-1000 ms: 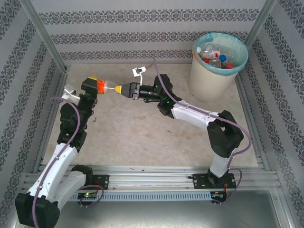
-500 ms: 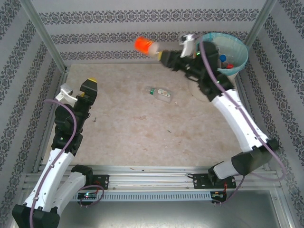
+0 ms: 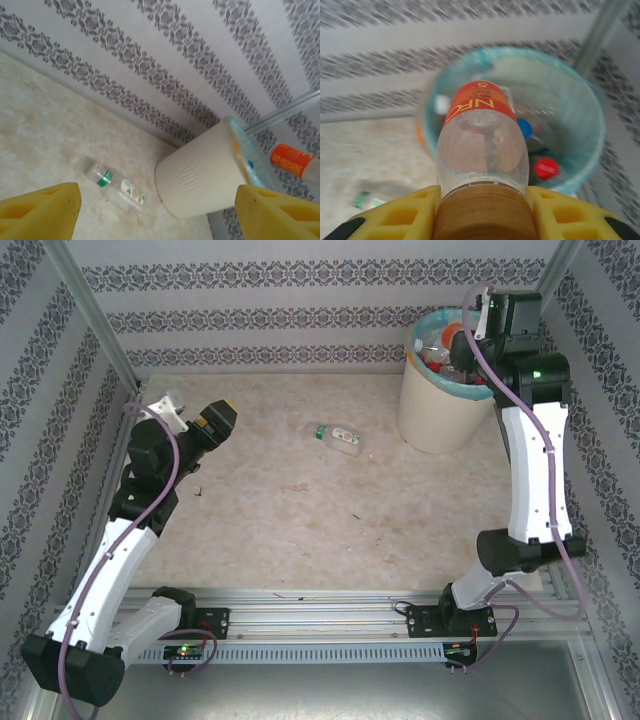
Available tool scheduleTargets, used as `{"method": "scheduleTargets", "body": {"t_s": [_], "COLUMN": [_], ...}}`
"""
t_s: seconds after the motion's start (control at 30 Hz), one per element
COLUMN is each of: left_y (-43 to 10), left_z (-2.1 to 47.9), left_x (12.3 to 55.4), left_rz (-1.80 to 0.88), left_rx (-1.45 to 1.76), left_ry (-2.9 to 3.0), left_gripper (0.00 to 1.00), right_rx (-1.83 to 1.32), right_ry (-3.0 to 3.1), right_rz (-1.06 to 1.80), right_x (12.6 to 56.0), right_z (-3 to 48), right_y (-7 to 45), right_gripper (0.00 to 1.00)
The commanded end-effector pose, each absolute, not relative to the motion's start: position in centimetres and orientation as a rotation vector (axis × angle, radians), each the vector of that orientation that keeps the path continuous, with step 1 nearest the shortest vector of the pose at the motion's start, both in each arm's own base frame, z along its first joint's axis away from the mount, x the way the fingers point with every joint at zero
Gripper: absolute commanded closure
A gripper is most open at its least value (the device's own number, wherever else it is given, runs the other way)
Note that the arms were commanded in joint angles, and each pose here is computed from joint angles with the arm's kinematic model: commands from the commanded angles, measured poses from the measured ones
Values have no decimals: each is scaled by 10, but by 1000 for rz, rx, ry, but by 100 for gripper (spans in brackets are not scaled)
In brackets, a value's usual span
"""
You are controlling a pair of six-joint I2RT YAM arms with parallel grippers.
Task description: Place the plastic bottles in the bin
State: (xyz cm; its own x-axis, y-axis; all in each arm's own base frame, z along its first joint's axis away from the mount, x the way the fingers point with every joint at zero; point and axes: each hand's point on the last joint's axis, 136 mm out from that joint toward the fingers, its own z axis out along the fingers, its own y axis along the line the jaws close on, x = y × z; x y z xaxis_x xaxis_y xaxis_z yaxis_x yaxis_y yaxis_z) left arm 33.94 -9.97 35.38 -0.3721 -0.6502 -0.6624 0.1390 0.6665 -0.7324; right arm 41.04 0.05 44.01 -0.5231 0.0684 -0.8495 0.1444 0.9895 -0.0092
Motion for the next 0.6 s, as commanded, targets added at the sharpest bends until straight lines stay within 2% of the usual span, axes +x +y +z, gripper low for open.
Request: {"method": "scheduleTargets", "body": {"t_s": [0.0, 0.27, 0.57], "left_y": [-114, -115, -113], "left_z": [336, 320, 315], "left_x": [335, 337, 338], "left_rz": [-861, -844, -818], "left_rx": [-320, -334, -332], "left_ry": [1872, 1894, 1910], "left_gripper": [20, 19, 19], "right_rx": [193, 216, 265], "right_ry": [2200, 2252, 2383], "right_rz": [-339, -493, -525], "right_x": [401, 426, 454], "right_z": [429, 413, 361], "right_y": [-35, -58, -85], "right_gripper": [100, 100, 100]}}
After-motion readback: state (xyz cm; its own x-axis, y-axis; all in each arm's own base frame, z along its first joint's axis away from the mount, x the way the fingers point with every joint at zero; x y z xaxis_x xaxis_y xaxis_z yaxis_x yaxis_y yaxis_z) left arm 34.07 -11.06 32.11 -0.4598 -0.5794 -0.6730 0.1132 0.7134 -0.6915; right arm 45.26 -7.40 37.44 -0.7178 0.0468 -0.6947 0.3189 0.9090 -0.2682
